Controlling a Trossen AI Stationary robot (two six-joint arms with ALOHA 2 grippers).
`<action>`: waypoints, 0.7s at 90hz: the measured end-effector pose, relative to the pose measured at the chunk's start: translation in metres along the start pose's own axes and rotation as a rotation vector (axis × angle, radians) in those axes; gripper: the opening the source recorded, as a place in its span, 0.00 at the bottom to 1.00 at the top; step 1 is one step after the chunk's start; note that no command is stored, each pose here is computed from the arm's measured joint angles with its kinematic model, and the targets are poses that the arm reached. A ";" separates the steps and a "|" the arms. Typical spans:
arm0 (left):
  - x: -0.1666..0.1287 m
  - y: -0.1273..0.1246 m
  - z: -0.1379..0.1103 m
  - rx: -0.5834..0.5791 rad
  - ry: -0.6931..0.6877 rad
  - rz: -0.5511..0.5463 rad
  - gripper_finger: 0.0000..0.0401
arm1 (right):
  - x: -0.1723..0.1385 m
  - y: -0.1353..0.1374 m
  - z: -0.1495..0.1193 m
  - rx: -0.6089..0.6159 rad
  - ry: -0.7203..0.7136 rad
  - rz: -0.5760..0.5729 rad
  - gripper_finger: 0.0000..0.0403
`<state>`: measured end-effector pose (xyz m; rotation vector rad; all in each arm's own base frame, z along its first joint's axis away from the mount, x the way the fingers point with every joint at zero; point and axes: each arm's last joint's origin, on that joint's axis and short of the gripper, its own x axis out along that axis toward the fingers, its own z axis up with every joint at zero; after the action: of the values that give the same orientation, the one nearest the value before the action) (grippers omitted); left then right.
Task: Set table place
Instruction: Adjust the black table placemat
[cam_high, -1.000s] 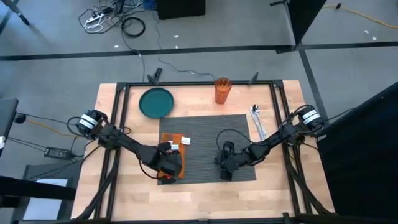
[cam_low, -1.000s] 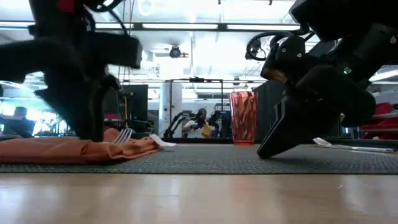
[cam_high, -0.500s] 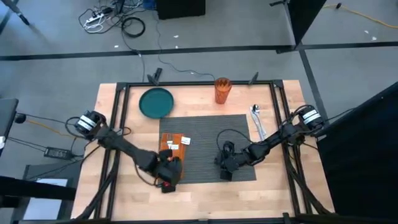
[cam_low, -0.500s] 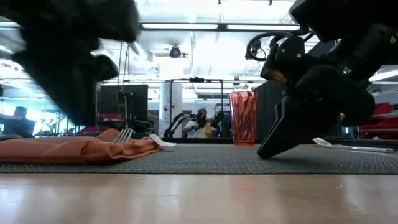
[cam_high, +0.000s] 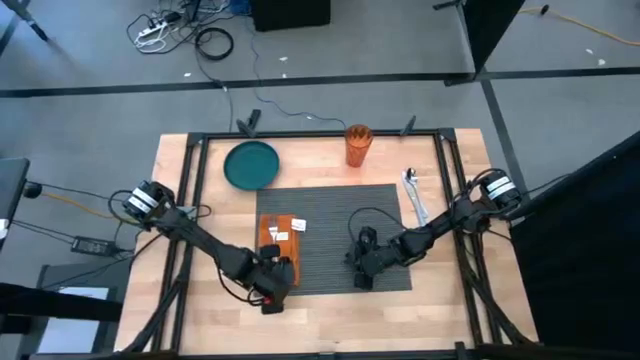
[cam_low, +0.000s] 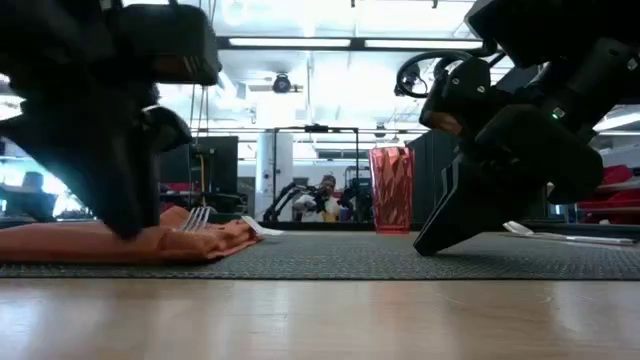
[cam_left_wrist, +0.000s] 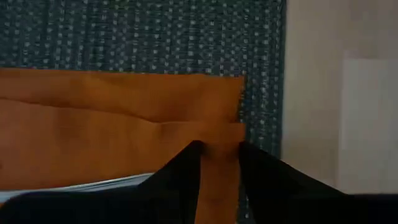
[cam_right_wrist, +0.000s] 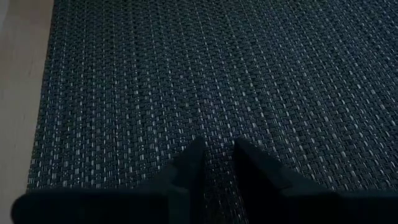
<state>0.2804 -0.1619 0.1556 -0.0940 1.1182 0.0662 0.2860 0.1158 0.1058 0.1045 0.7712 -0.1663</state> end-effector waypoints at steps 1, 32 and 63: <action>0.000 0.000 0.000 0.000 0.000 0.001 0.23 | 0.000 0.000 0.000 0.000 0.000 0.000 0.16; 0.013 -0.002 0.002 -0.007 -0.024 0.003 0.23 | 0.000 0.000 0.000 0.002 -0.003 -0.002 0.16; -0.044 -0.005 0.037 -0.021 -0.154 0.116 0.23 | -0.029 -0.002 0.021 -0.012 -0.063 0.058 0.16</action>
<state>0.2946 -0.1630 0.2113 -0.0420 0.9684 0.1858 0.2795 0.1137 0.1416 0.1093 0.7055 -0.1090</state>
